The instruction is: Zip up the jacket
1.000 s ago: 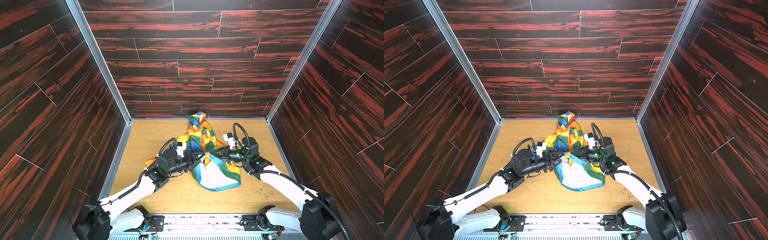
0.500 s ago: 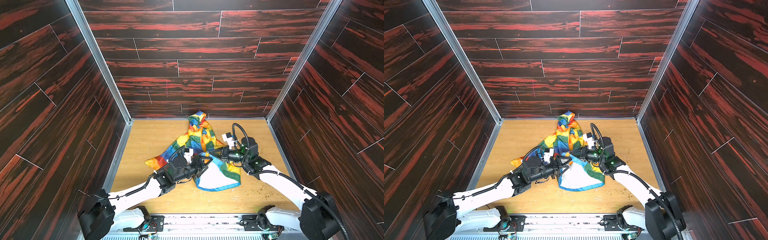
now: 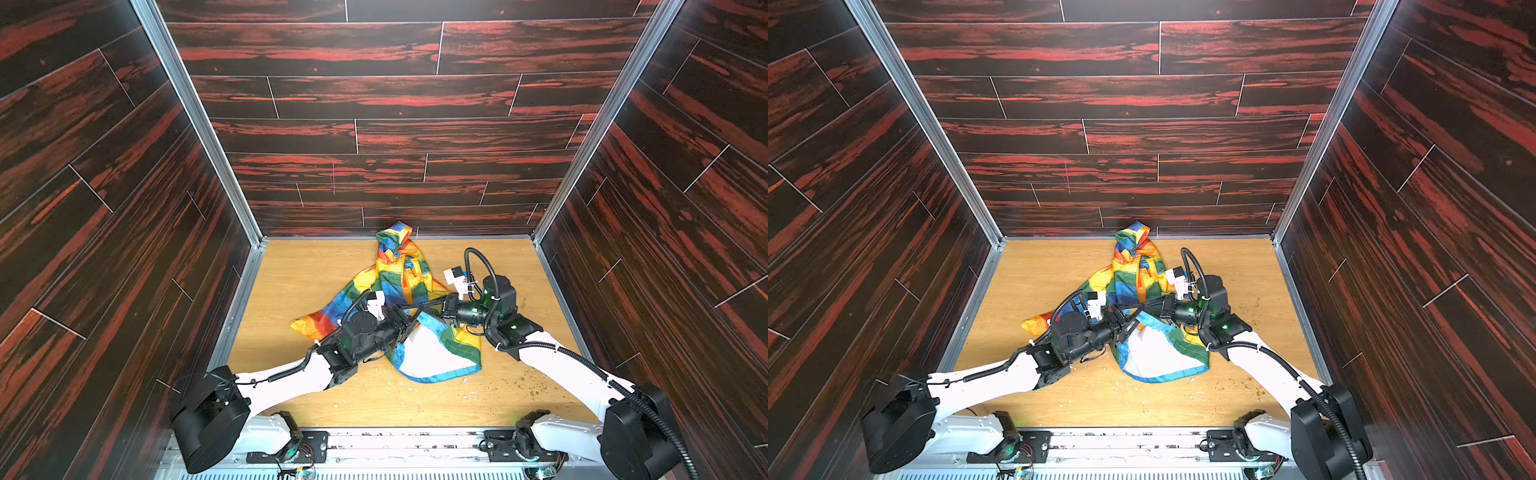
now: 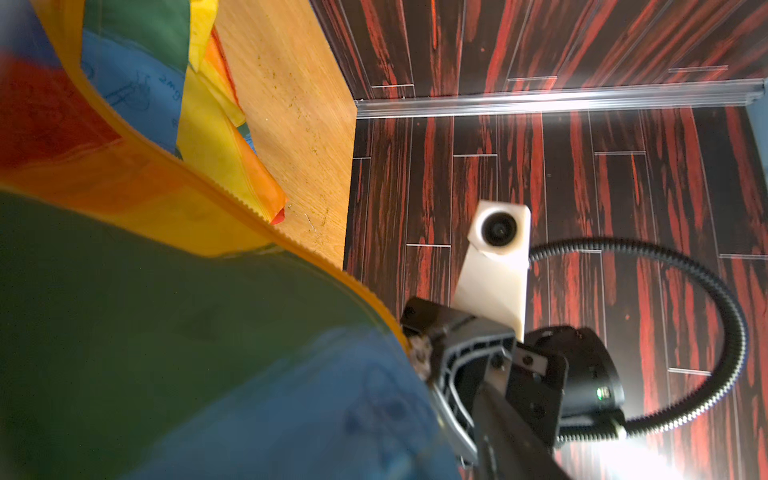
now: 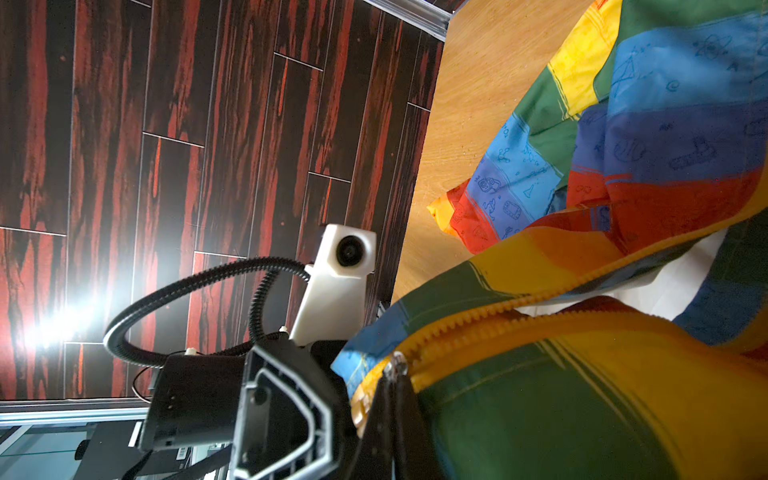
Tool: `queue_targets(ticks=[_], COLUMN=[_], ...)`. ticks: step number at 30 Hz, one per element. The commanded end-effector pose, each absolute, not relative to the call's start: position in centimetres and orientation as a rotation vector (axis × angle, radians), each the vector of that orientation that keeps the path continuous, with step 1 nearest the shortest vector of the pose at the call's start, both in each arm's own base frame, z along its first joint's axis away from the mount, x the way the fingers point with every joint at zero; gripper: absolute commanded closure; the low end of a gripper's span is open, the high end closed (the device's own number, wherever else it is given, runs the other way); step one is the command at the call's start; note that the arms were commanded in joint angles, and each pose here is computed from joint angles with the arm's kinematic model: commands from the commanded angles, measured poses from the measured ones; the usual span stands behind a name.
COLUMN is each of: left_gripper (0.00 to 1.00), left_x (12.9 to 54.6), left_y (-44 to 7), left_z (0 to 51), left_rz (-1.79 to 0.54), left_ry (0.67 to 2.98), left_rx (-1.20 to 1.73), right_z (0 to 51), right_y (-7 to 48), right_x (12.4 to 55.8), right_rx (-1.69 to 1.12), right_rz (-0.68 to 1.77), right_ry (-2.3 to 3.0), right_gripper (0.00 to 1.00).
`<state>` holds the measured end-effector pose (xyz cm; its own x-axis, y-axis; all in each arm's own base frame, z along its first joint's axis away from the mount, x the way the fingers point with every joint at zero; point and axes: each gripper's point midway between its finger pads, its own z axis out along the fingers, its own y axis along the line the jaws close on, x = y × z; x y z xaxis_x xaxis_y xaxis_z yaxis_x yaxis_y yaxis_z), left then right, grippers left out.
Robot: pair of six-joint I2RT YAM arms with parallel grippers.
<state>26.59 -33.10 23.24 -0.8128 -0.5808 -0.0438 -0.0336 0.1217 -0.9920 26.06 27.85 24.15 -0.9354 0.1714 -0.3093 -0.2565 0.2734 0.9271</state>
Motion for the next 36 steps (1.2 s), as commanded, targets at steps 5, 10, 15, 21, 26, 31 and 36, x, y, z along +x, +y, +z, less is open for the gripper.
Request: queue_targets(ticks=[5, 10, 15, 21, 26, 31, 36], left_gripper=[0.51, 0.59, 0.7, 0.92, 1.0, 1.0, 1.0], left_x=[26.6, 26.4, 26.4, 26.4, 25.8, 23.6, 22.0], left_y=[-32.0, -31.6, -31.7, -31.6, -29.2, -24.0, -20.5], left_z=[24.7, 24.8, 24.7, 24.1, 20.7, 15.2, 12.7], left_rz=[-1.742, -1.725, -1.727, -1.717, -1.592, -1.283, -1.201], left_ry=[1.893, 1.893, 1.902, 1.912, 1.983, 2.191, 2.251], left_rx=[-0.598, -0.591, -0.585, -0.592, -0.677, -0.75, -0.808], right_z=[25.0, 25.0, 25.0, 24.8, 23.9, 19.9, 15.0], right_y=[27.7, 27.7, 27.7, 27.6, 25.5, 23.1, 22.5], right_x=[25.2, 25.2, 25.2, 25.2, 27.7, 32.5, 37.3], right_rx=[-0.106, -0.107, -0.107, -0.115, -0.056, 0.008, 0.064], right_rz=[1.723, 1.724, 1.724, 1.702, 1.526, 1.182, 0.982], right_ry=[2.17, 2.171, 2.171, 2.184, 2.233, 2.37, 2.466], right_gripper=[1.0, 1.0, 1.0, 1.0, 0.68, 0.41, 0.36])
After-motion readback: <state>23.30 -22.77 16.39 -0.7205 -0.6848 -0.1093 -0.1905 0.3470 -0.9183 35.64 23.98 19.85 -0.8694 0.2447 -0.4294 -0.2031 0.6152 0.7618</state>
